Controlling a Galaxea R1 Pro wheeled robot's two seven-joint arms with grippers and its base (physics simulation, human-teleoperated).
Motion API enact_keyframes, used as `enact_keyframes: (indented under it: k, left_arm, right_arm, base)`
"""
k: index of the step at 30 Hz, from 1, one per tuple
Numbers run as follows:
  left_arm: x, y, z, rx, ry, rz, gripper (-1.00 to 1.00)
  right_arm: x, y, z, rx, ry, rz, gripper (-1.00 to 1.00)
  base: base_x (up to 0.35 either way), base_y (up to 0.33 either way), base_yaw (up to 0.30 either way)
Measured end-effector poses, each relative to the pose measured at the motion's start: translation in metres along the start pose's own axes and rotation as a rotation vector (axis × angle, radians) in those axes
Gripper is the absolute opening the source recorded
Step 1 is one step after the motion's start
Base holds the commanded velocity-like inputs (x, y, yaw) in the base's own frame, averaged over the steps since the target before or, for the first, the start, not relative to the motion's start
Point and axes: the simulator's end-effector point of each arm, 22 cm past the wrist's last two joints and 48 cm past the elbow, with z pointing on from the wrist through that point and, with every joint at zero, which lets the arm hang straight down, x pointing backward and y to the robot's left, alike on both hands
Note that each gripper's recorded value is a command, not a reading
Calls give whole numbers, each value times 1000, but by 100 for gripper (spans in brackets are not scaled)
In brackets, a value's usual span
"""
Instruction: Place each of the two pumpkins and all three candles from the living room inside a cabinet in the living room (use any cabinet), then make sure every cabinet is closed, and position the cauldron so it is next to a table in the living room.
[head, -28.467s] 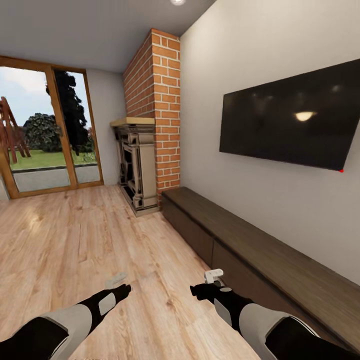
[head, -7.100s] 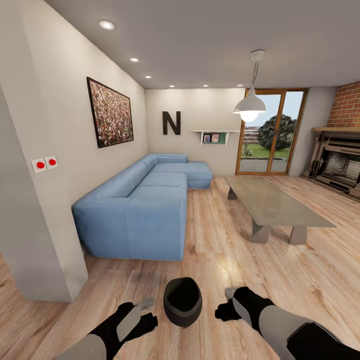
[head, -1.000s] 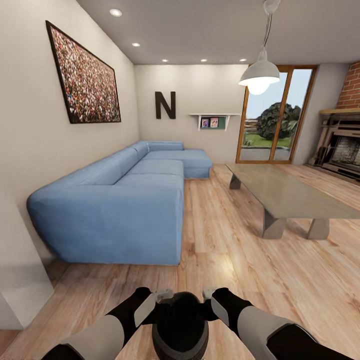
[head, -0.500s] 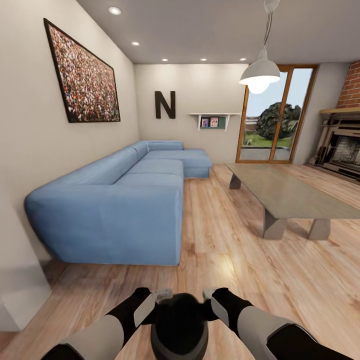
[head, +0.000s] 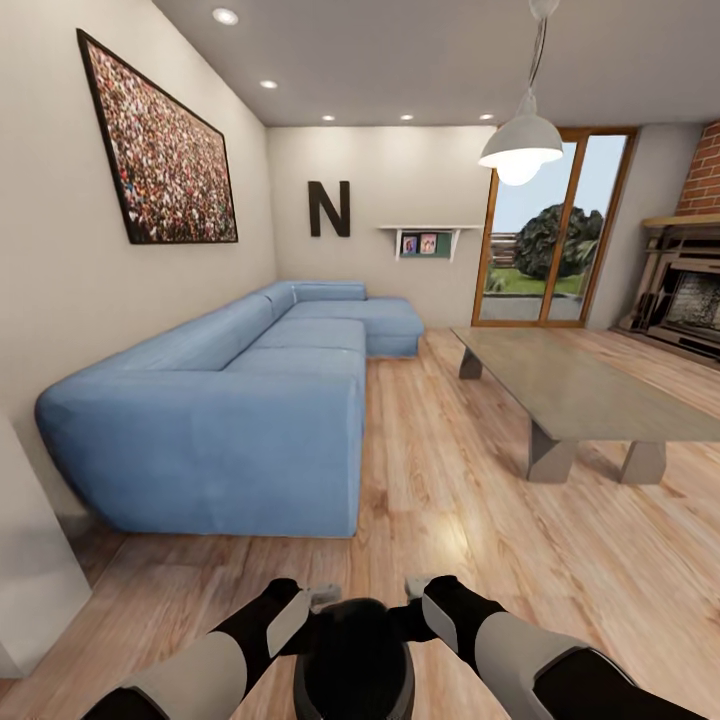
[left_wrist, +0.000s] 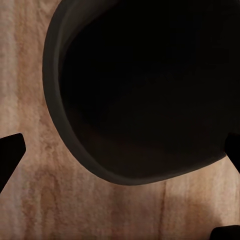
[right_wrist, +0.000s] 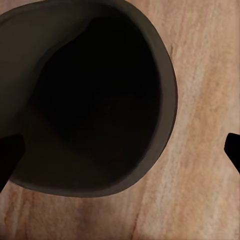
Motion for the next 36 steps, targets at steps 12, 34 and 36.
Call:
enact_keyframes:
  k: [12,34,36]
  left_arm:
    - [14,6,24,-2,1,-1,100]
    - [43,16,63,-6,53,-10,100]
    - [45,16,66,-7,61,-12,100]
  right_arm:
    - [17,-4,22,0,1,0,100]
    - [49,-10,60,-5,52,13,100]
    - [52,-10,63,-6,59,15,100]
  base:
    - [0,0,0]
    - [0,0,0]
    - [0,0,0]
